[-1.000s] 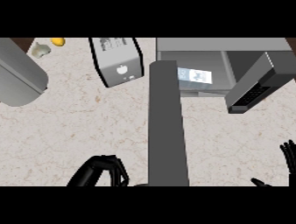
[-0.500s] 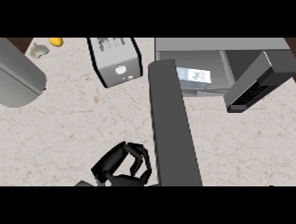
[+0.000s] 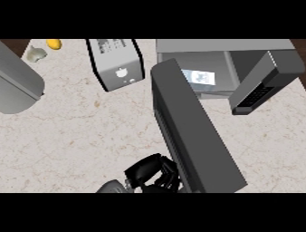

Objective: Pick up the milk, place it into the microwave and close the microwave

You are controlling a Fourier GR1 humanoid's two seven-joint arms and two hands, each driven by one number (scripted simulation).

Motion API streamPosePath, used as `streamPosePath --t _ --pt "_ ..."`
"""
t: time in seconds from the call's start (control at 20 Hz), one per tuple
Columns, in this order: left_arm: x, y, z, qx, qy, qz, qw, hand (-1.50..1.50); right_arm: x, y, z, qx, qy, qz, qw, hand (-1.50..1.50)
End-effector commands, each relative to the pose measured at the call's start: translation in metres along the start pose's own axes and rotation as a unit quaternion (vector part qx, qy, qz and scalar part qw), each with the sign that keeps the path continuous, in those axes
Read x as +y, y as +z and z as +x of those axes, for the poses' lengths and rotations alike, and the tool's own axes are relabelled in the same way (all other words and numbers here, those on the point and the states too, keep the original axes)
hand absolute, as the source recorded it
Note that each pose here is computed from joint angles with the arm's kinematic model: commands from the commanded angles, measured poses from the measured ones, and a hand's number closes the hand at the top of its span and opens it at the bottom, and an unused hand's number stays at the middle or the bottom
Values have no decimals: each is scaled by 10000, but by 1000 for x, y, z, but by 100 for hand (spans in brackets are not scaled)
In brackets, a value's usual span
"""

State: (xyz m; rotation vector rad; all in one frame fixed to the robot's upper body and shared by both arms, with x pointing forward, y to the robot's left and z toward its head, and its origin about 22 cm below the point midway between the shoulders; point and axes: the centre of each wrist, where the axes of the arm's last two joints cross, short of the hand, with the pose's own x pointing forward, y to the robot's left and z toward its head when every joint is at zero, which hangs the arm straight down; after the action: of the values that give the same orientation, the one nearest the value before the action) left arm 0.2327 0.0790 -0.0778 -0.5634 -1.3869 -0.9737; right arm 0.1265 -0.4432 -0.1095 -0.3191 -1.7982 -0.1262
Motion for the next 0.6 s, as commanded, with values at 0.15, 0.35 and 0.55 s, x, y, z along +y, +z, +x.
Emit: streamPosePath --t 0.15,0.35,0.55 --pt "-25 -26 13 -359 -125 -59 9993 150 7 -11 4 -601 -643 546 9946 -150" --pt "-39 -28 17 -637 -51 63 9979 150 27 -36 15 -704 -755 853 9910 -150" --pt "-31 -40 32 -683 21 388 9969 -150 36 -45 20 -865 -738 982 9887 -150"
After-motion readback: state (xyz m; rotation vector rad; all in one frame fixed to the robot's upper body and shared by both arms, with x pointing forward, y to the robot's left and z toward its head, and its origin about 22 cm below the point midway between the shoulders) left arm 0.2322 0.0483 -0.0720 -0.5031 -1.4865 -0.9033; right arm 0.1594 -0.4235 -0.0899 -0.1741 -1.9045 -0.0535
